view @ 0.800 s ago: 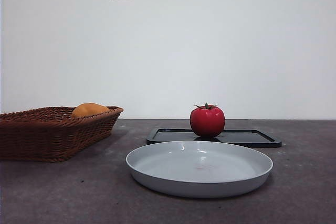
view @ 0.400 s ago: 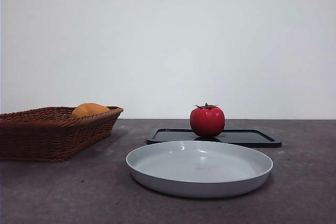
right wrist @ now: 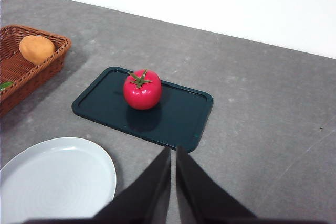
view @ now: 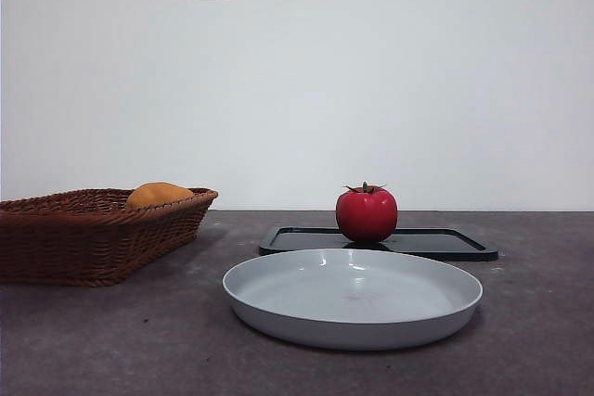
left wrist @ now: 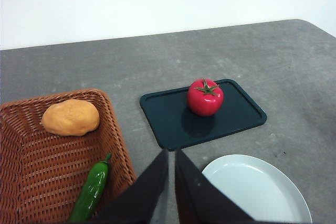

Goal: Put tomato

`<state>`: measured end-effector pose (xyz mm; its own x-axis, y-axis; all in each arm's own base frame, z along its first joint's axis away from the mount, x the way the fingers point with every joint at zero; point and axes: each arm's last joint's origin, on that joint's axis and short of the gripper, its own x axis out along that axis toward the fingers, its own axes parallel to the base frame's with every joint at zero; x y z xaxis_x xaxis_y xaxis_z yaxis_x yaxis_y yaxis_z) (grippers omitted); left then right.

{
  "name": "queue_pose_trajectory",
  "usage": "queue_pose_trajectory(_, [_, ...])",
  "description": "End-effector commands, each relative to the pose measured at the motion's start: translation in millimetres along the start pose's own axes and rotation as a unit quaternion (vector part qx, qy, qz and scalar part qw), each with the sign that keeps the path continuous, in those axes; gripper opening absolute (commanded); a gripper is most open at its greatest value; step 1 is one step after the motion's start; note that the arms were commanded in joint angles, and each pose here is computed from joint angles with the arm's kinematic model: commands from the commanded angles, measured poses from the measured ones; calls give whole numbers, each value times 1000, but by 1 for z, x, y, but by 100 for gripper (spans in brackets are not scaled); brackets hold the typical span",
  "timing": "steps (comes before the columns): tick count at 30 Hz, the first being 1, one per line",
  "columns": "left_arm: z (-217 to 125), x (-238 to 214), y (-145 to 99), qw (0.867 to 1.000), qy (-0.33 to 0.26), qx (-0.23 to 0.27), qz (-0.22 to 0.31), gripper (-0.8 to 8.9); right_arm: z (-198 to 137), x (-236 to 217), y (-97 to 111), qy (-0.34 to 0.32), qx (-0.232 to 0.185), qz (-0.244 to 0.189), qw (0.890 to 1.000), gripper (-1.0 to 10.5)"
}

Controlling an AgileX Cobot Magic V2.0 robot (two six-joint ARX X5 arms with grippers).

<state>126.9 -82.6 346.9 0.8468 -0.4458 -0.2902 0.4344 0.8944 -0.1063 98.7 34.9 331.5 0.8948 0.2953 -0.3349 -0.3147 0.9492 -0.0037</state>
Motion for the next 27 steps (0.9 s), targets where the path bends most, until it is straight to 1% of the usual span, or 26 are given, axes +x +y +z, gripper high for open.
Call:
queue_pose_trajectory(1, [5, -1, 1, 1000, -11, -2, 3, 18, 4, -2, 1, -9, -2, 3, 1000, 7])
queue_pose_trajectory(2, [5, -1, 3, 1000, -12, -3, 10, 18, 4, -2, 1, -9, -2, 3, 1000, 7])
queue_pose_trajectory(4, [6, -1, 10, 999, -12, 15, 32, 19, 4, -2, 1, -9, -2, 3, 1000, 7])
queue_pose_trajectory(6, [2, -1, 20, 998, -10, 8, 62, 19, 4, -2, 1, -9, -2, 3, 1000, 7])
queue_pose_trajectory(9, [-14, -1, 38, 993, -14, -7, 115, 19, 4, -2, 1, -9, -2, 3, 1000, 7])
queue_pose_trajectory(13, [-49, -7, 57, 984, -35, -12, 176, 19, 4, -2, 1, -9, -2, 3, 1000, 7])
queue_pose_trajectory(17, [-94, -13, 69, 973, -54, -18, 222, 19, 4, -2, 1, -9, -2, 3, 1000, 7])
queue_pose_trajectory(23, [-150, -9, 81, 963, -67, -28, 261, 19, 4, -2, 1, -9, -2, 3, 1000, 7])
queue_pose_trajectory(27, [-173, -7, 83, 960, -62, -31, 270, 19, 4, -2, 1, -9, -2, 3, 1000, 7])
